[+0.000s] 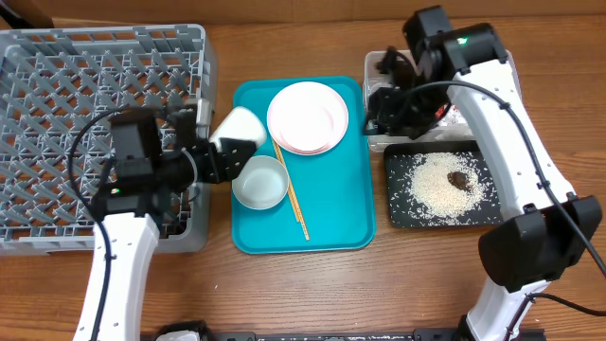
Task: Sort waste into correct bins and load items into the dishwasher
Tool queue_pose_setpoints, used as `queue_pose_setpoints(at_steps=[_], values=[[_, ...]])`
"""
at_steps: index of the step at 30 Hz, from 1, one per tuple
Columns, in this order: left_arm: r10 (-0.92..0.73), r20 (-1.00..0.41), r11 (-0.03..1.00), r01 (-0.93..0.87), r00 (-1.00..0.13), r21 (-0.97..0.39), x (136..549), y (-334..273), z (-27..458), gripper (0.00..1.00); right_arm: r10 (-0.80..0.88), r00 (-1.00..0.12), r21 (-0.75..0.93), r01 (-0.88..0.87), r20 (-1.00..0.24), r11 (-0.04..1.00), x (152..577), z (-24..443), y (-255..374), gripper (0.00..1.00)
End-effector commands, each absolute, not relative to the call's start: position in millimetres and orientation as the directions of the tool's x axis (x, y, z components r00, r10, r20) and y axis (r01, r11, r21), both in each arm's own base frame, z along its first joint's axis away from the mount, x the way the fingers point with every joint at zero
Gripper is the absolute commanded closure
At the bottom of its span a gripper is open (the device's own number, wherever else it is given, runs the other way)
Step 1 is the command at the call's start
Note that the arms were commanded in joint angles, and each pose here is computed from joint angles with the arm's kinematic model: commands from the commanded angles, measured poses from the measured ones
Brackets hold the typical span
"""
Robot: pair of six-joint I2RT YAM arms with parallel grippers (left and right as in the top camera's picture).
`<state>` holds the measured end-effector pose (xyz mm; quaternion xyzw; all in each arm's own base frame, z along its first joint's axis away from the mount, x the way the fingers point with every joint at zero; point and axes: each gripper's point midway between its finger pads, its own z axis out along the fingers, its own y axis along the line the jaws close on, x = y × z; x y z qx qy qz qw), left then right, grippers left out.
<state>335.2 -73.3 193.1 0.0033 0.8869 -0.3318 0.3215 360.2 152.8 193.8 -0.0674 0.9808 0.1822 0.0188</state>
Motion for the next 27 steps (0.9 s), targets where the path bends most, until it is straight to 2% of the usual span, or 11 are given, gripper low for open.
queue_pose_setpoints(at_steps=[1,4,6,7,10,12,27], values=[[-0.252,-0.596,0.898,0.045,-0.762,-0.438,336.3,-14.1,196.8,0.56,0.0,-0.994,0.22,-0.023,-0.105,0.975,372.6,202.2,94.6,0.46],[-0.296,-0.575,0.943,-0.139,-0.762,-0.301,324.0,37.5,201.2,0.65,0.08,-0.991,0.221,0.053,-0.112,0.974,373.4,209.4,63.9,0.45],[-0.32,-0.584,0.947,-0.243,-0.746,-0.208,318.8,67.3,206.5,0.75,0.108,-0.989,0.22,0.083,-0.104,0.972,372.6,209.7,53.2,0.45],[-0.328,-0.586,0.944,-0.286,-0.741,-0.166,315.5,79.2,208.0,0.77,0.118,-0.988,0.219,0.094,-0.099,0.971,372.0,209.5,49.1,0.45],[-0.34,-0.571,0.923,-0.38,-0.747,-0.052,303.8,103.9,201.9,0.86,0.126,-0.987,0.218,0.102,-0.095,0.97,371.5,209.4,46.1,0.45],[-0.347,-0.536,0.919,-0.393,-0.769,-0.031,299.7,106.5,192.4,0.9,0.126,-0.987,0.219,0.102,-0.097,0.97,371.8,209.4,46.1,0.44],[-0.457,-0.252,0.875,-0.482,-0.853,0.044,287.5,117.0,112.8,0.96,0.126,-0.987,0.219,0.102,-0.096,0.97,371.6,209.4,46.3,0.44]])
